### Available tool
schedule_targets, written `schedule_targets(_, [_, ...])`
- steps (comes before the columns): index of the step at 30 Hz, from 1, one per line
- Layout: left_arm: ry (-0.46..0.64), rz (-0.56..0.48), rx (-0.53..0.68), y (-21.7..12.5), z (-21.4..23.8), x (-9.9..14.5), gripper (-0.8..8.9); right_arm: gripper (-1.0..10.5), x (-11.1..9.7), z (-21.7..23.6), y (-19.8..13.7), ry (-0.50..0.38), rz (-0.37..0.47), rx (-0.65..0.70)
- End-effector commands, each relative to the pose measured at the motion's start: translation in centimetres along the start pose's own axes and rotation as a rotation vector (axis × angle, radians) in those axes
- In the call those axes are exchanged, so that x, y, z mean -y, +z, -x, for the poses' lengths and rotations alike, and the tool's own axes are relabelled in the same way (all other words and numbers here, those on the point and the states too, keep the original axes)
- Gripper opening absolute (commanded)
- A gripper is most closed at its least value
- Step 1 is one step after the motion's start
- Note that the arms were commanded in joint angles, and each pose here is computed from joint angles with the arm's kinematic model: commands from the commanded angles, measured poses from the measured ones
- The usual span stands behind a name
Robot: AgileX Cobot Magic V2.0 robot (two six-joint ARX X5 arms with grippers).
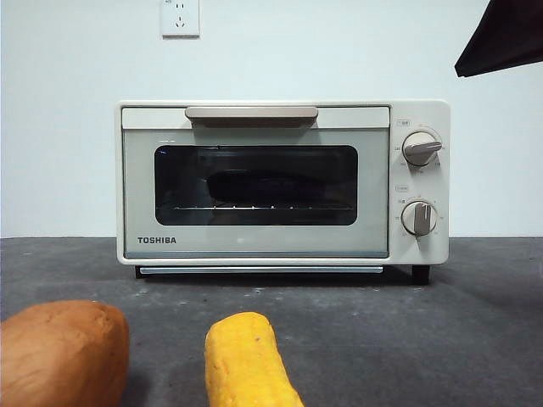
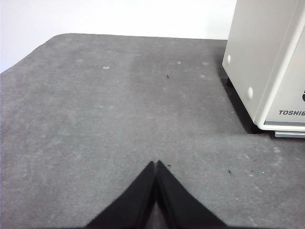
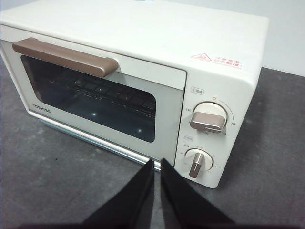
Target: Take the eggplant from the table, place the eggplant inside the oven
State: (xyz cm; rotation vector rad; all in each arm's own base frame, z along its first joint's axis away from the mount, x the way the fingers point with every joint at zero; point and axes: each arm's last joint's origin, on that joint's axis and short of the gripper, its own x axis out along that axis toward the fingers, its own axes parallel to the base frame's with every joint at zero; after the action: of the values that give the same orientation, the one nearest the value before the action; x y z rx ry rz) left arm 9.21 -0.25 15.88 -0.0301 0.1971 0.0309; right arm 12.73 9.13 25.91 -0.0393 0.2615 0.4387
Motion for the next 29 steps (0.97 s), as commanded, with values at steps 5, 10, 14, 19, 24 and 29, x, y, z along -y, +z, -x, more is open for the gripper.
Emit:
schedule_targets(5, [0.001, 0.001, -0.014, -0.5, -0.2, 0.0, 0.08, 0.0, -0.1, 0.0, 0.3, 0.007, -0.011, 0.014])
schedule_targets(10, [0.001, 0.001, -0.014, -0.5, -0.2, 0.0, 0.08, 0.0, -0.1, 0.0, 0.3, 0.004, 0.015, 0.013])
schedule_targets(14, [0.001, 0.001, -0.014, -0.5, -0.2, 0.0, 0.08, 0.0, 1.2, 1.8, 0.3, -0.101, 0.16, 0.065])
schedule_targets(19, [0.001, 0.001, -0.014, -0.5, -0.2, 0.0, 0.08, 0.0, 3.6, 3.8, -1.5, -0.203, 0.126, 0.219])
schedule_targets(24, [0.002, 0.001, -0.014, -0.5, -0.2, 0.0, 0.08, 0.0, 5.5, 4.9, -4.4, -0.332, 0.083, 0.296])
schedule_targets(29, [0.001, 0.001, -0.014, -0.5, -0.2, 0.0, 0.08, 0.0, 6.6, 4.6, -7.3, -0.385, 0.021, 0.286])
